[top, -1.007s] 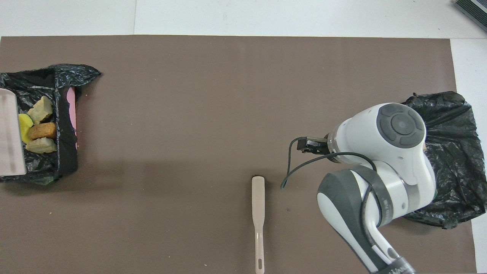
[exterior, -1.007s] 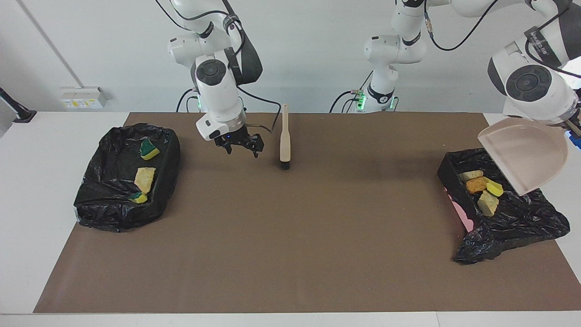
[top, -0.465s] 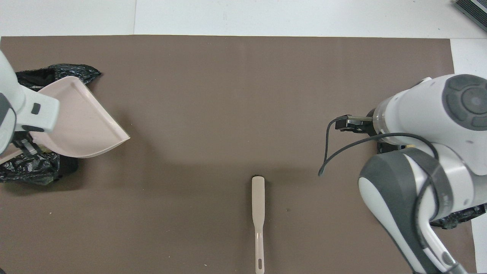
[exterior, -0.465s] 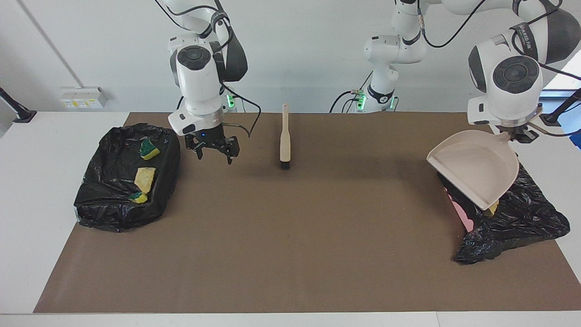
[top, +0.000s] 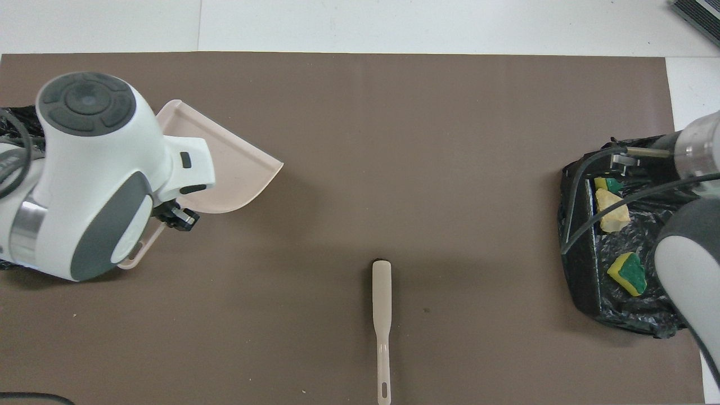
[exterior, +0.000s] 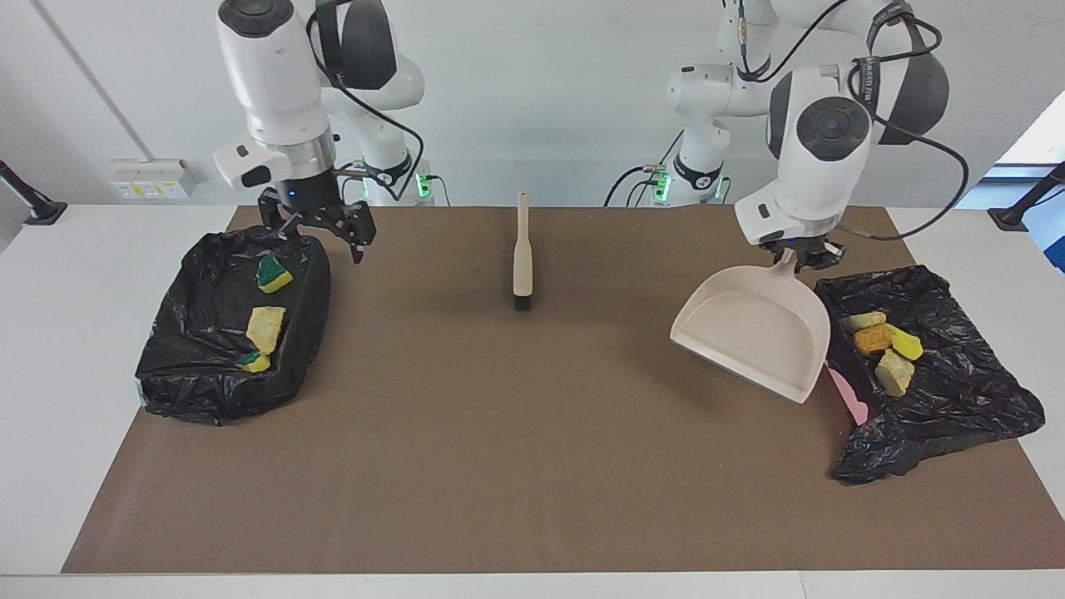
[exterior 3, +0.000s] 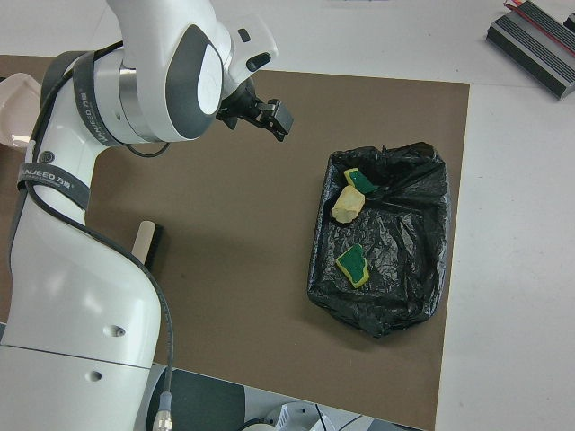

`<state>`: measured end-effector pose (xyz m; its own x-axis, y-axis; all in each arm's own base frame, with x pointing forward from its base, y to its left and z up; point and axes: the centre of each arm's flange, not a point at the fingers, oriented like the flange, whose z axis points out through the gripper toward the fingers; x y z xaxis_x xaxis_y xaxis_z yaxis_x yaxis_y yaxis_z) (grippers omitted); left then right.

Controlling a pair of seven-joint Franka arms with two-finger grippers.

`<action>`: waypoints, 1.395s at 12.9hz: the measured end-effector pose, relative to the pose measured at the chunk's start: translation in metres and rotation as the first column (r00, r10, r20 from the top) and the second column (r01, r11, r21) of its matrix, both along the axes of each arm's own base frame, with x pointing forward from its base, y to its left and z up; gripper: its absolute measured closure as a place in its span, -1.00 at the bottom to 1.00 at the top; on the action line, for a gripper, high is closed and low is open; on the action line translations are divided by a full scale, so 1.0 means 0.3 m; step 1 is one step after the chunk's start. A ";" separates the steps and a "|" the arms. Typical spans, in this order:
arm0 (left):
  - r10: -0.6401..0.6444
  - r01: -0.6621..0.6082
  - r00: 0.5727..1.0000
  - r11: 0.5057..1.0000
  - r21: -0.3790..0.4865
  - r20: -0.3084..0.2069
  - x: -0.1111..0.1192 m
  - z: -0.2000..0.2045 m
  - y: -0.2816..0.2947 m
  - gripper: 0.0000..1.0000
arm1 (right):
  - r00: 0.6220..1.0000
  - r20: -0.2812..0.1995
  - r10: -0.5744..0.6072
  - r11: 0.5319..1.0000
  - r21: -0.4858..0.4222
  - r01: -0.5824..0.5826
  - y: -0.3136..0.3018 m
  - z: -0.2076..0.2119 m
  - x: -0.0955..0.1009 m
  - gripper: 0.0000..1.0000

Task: Sweep and dump trash in bin
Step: 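Bring the empty dustpan back to the mat center with the left gripper, then lower the dustpan onto the mat and open the left gripper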

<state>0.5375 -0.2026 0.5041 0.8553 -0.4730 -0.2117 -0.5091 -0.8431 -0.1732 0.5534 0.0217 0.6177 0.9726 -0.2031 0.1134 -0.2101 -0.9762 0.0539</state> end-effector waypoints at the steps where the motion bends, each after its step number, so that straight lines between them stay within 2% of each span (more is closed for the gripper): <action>1: 0.061 -0.060 0.997 0.998 -0.018 0.039 -0.007 -0.036 -0.097 0.35 | 1.000 -0.006 -0.010 1.000 0.003 0.010 -0.026 0.051 -0.012 -1.00; 3: 0.181 -0.176 0.980 0.982 -0.066 0.084 -0.018 -0.140 -0.276 0.35 | 1.000 -0.027 0.006 1.000 0.000 -0.006 -0.069 0.141 -0.047 -1.00; 6: 0.291 -0.280 0.954 0.951 -0.133 0.075 -0.007 -0.225 -0.461 0.35 | 0.999 -0.026 0.040 0.999 0.007 -0.040 -0.178 0.181 -0.074 -1.00; 9: 0.411 -0.385 0.908 0.893 -0.232 0.076 0.045 -0.245 -0.618 0.35 | 0.996 -0.068 0.051 0.999 0.017 -0.050 -0.176 0.117 -0.076 -1.00; 12: 0.449 -0.416 0.892 0.862 -0.290 0.055 0.060 -0.287 -0.750 0.35 | 0.995 -0.083 0.062 0.998 0.024 -0.060 -0.156 0.091 -0.075 -1.00; 15: 0.447 -0.413 0.894 0.854 -0.316 0.040 0.095 -0.364 -0.828 0.35 | 0.997 -0.049 0.059 0.996 0.071 -0.056 -0.153 0.096 -0.064 -1.00; 18: 0.442 -0.411 0.896 0.854 -0.319 0.031 0.107 -0.431 -0.849 0.35 | 0.997 -0.049 0.059 0.996 0.072 -0.055 -0.154 0.093 -0.063 -1.00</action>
<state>0.5696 -0.4572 0.3749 0.9962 -0.0836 -0.0238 -0.0812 -0.9927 0.0890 0.5345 -0.0246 0.6456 0.9869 -0.1532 0.0510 -0.1531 -0.9882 -0.0067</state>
